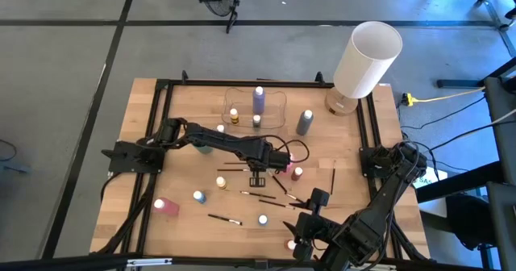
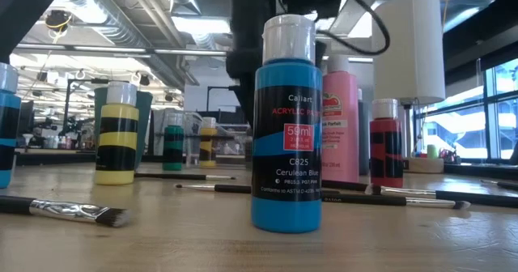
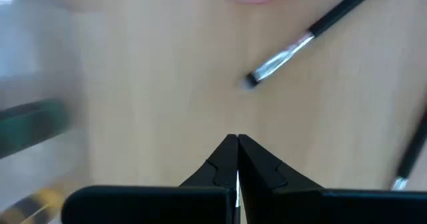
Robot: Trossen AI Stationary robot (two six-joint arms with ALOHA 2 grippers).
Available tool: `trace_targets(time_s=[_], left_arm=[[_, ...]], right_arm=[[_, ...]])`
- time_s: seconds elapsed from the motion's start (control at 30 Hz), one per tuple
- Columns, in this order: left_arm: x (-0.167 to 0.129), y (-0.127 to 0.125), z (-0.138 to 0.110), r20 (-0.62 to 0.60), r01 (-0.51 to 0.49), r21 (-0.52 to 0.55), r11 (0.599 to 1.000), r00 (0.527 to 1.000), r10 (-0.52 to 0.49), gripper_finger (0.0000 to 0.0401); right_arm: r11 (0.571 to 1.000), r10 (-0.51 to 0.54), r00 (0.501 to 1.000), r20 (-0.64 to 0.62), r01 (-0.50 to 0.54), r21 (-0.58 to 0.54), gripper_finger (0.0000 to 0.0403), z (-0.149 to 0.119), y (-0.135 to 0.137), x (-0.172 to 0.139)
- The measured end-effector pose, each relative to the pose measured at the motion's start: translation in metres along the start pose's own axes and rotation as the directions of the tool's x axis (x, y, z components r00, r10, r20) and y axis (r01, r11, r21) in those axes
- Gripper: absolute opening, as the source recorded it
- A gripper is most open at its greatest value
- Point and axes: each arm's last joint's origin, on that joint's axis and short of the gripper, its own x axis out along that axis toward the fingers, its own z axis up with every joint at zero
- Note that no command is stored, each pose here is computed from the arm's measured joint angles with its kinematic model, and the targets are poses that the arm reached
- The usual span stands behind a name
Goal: Pick & Place Paint Supplies
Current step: Put the black paint brush into the green cup
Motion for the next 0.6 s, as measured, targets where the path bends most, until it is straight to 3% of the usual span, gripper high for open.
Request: trace_targets(time_s=[0.3,0.5,0.6], left_arm=[[-0.04,0.0,-0.001,-0.047,-0.051,0.044,0.998,0.997,0.053,0.0002],[-0.089,-0.002,-0.006,-0.059,-0.092,0.01,0.996,0.994,0.092,0.0002],[-0.113,-0.003,-0.007,0.014,-0.105,-0.024,0.994,0.994,0.105,0.0002]], right_arm=[[1.0,0.019,1.0,-0.023,-0.019,0.003,0.0257,-0.001,0.001,0.0],[0.999,0.035,0.999,-0.042,-0.034,0.004,0.0257,-0.001,0.001,0.0],[0.998,0.059,0.996,-0.061,-0.058,0.011,0.0257,-0.002,0.003,-0.001]])
